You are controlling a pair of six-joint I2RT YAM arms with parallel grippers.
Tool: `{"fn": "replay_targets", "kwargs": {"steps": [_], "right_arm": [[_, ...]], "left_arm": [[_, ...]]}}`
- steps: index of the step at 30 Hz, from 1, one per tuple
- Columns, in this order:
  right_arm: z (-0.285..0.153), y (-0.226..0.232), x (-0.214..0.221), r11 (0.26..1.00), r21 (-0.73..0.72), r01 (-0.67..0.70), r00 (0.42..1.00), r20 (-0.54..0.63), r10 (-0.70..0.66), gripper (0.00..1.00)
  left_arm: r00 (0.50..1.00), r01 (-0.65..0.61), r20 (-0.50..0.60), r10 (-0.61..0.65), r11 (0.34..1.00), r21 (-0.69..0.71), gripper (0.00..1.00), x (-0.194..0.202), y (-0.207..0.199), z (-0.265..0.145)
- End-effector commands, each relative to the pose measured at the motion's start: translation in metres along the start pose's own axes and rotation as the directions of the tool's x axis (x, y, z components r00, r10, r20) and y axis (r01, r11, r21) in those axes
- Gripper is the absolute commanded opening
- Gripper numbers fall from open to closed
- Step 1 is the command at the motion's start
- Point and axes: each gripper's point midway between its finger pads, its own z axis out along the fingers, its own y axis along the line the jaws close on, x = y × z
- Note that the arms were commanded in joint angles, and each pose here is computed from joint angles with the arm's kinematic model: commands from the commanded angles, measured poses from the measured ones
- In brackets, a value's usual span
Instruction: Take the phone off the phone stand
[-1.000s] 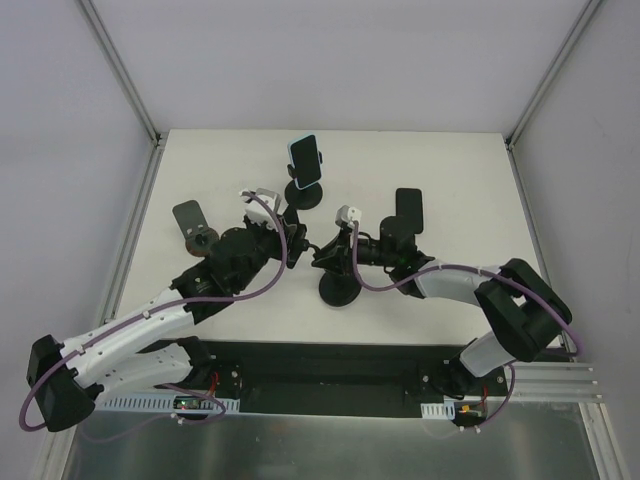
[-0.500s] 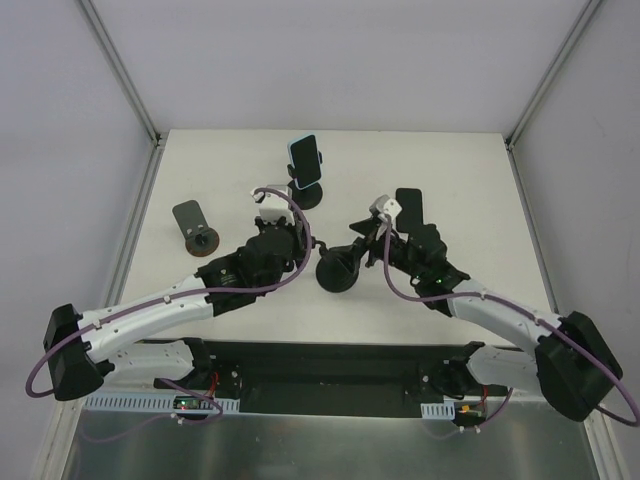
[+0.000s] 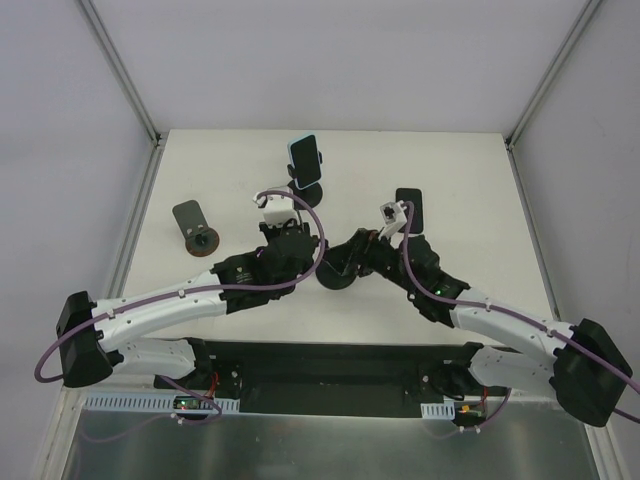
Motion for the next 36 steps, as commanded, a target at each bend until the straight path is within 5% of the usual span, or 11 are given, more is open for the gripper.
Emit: {"fn": "replay_targets", "kwargs": {"steps": [1, 36], "right_arm": [[0.010, 0.028, -0.017, 0.982, -0.057, -0.181, 0.982, 0.044, 0.184, 0.88], [0.035, 0.066, -0.001, 0.890, -0.224, -0.397, 0.918, -0.089, 0.386, 0.59]], "left_arm": [[0.992, 0.115, 0.045, -0.115, 0.993, 0.014, 0.00, -0.022, -0.015, -0.003], [0.995, 0.099, 0.027, -0.100, 0.995, 0.020, 0.00, -0.015, -0.023, 0.001]]}}
